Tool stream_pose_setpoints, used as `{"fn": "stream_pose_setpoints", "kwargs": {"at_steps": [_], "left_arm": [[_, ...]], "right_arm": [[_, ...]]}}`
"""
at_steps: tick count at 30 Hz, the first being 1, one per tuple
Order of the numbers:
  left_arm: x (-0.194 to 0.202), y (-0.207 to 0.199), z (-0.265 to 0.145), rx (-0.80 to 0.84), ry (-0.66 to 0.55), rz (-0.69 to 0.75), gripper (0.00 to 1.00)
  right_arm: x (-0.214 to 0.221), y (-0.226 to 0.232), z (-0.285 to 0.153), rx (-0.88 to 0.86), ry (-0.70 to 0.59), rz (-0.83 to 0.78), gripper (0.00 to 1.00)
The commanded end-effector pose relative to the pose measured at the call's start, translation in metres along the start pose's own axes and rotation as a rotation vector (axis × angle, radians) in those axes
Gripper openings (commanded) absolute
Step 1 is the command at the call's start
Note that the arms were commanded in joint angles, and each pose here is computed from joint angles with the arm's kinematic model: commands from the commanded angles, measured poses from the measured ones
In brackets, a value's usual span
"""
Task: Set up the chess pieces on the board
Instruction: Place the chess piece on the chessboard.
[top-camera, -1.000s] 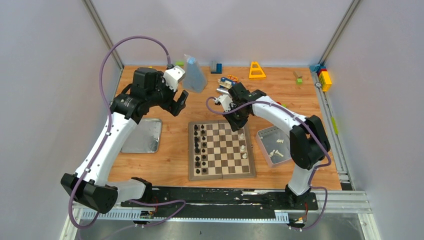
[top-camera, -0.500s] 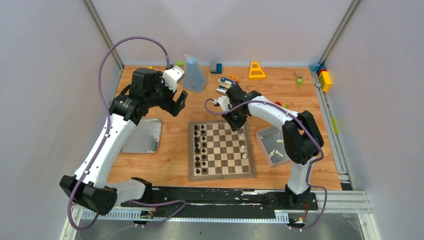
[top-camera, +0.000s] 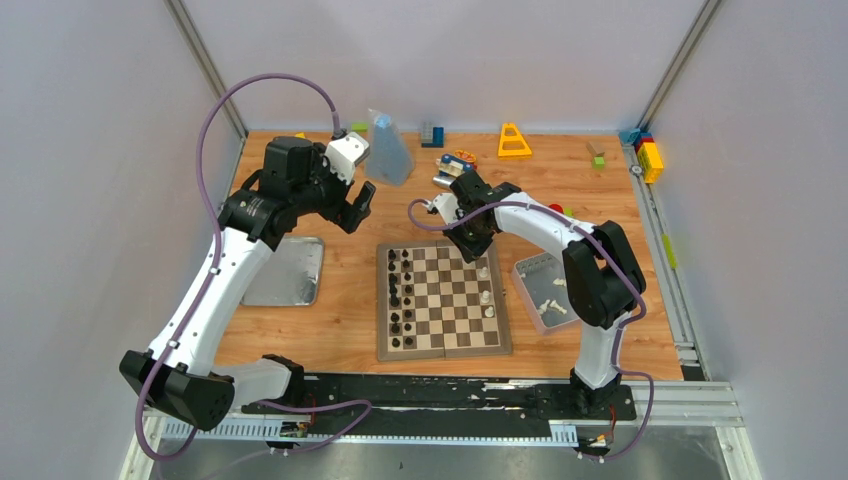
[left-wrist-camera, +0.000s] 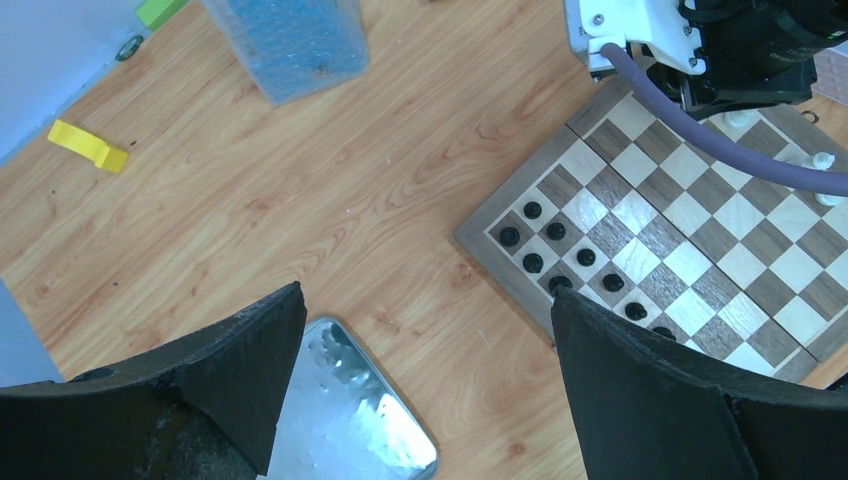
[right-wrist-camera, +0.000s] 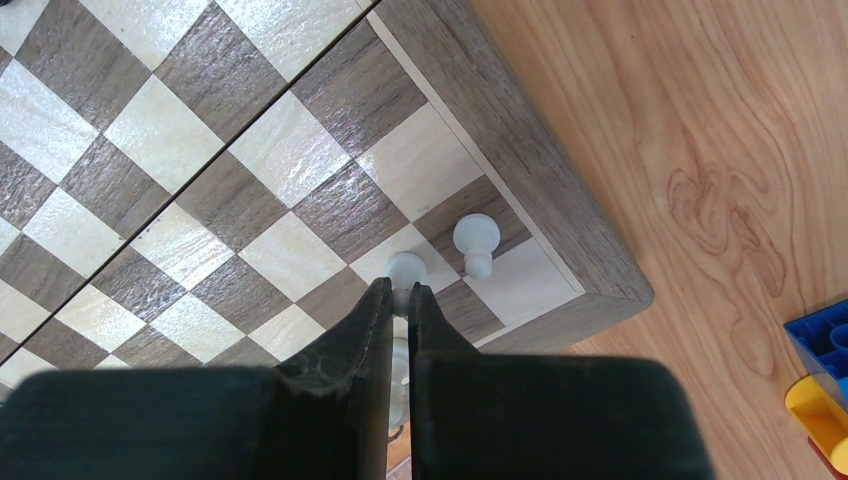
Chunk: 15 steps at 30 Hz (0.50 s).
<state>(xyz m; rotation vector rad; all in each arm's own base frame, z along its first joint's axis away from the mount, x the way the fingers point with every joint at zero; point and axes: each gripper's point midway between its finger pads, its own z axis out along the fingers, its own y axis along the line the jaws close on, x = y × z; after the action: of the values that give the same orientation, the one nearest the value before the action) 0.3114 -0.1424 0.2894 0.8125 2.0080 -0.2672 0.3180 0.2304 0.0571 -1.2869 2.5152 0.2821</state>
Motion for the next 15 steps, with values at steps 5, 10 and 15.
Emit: {"fn": "stream_pose_setpoints", "kwargs": {"at_steps": [5, 10, 15], "left_arm": [[-0.0092, 0.0032, -0.0042, -0.013, -0.044, 0.013, 1.0], [-0.0092, 0.0034, -0.0042, -0.014, -0.044, 0.014, 1.0], [-0.0078, 0.0029, -0.0035, -0.012, -0.041, 0.015, 1.0]], "right_arm": [[-0.0038, -0.0048, -0.0019, 0.019, -0.004, -0.011, 0.0], [-0.0037, -0.0047, -0.0024, 0.016, 0.001, -0.005, 0.08], [-0.0106, -0.0072, -0.0116, 0.022, -0.031, 0.015, 0.3]]}}
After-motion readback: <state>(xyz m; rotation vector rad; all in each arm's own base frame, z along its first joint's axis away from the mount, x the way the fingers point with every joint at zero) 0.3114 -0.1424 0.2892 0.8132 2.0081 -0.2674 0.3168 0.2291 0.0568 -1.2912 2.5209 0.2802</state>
